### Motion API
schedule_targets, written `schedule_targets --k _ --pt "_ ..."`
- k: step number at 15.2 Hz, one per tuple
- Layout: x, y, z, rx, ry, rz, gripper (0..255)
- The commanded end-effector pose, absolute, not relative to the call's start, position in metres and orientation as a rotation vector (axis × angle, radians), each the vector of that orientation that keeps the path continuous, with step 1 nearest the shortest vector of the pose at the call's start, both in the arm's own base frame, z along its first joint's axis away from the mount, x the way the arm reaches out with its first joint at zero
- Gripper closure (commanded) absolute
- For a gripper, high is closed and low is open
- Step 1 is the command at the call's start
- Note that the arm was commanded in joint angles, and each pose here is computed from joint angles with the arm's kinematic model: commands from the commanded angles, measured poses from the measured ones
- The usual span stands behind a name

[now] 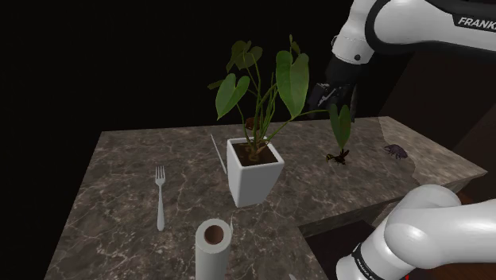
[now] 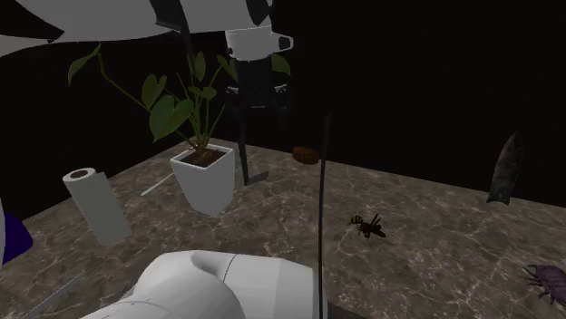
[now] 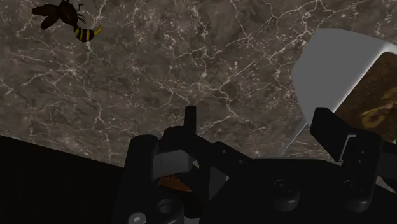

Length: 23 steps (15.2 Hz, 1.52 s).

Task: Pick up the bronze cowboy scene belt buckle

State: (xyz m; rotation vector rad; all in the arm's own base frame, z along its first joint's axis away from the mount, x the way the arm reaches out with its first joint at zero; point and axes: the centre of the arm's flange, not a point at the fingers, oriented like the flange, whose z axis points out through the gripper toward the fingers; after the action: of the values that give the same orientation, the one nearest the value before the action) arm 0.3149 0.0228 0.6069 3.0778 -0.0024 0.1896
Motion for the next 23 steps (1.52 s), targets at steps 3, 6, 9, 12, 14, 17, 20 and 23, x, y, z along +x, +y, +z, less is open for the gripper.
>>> schedule_targets --k 3,6,9,12,14,17,20,23 --pt "0.34 0.019 0.596 3.084 -0.062 0.181 0" --pt "0.377 0.012 0.58 3.09 -0.153 0.168 0" --pt "0.413 0.003 0.563 3.094 -0.243 0.155 0" --pt "0.449 -0.008 0.546 3.095 -0.334 0.141 0" --pt "0.472 -0.017 0.534 3.094 -0.395 0.132 0" --pt "0.506 -0.031 0.516 3.091 -0.486 0.118 0" --pt "0.539 -0.047 0.498 3.085 -0.577 0.104 0" --pt "0.571 -0.064 0.479 3.076 -0.669 0.09 0"
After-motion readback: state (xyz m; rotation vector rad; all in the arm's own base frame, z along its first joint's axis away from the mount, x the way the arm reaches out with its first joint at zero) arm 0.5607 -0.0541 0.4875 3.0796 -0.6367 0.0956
